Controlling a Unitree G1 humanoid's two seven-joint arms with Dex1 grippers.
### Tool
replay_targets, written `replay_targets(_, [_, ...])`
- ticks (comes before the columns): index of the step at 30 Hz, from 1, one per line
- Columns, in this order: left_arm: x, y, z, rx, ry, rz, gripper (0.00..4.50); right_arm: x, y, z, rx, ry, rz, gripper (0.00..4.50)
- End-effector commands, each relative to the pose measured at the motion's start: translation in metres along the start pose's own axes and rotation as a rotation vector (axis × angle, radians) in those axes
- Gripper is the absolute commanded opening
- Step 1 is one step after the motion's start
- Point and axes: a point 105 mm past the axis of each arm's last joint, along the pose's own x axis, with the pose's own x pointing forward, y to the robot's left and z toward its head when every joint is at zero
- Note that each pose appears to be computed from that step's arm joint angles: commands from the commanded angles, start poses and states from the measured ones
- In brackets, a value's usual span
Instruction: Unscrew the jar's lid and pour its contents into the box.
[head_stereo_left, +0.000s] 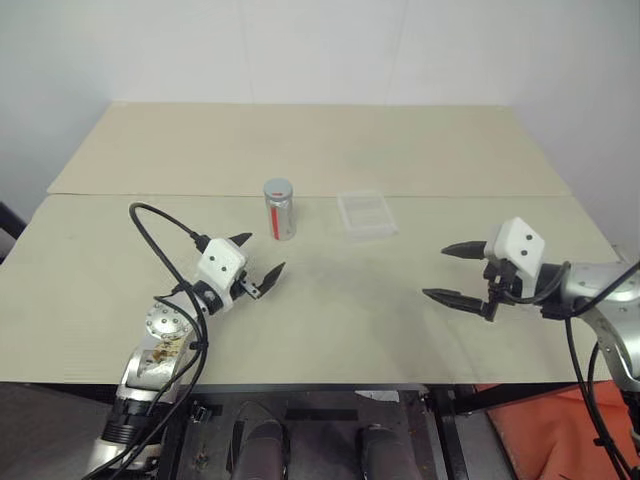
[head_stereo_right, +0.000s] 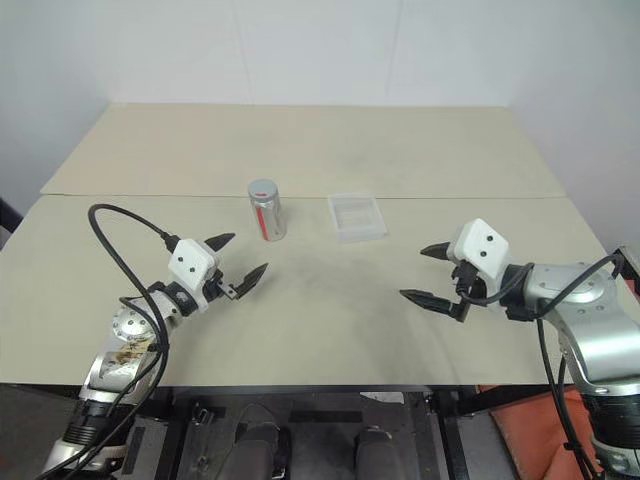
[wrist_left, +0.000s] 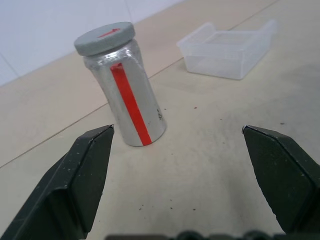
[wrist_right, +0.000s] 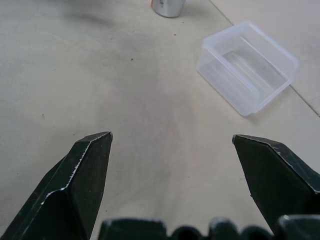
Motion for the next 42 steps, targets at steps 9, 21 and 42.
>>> replay_targets(9, [0.008, 0.000, 0.015, 0.009, -0.051, 0.026, 4.48, -0.003, 0.000, 0.011, -0.039, -0.035, -0.022, 4.50])
replay_targets(21, [0.038, 0.019, 0.010, -0.050, -0.148, 0.283, 4.48, 0.025, 0.009, 0.025, -0.036, -0.098, -0.029, 4.50])
replay_targets(42, [0.091, 0.027, -0.006, -0.219, -0.168, 0.349, 4.48, 0.024, 0.017, 0.033, -0.056, -0.079, -0.024, 4.50])
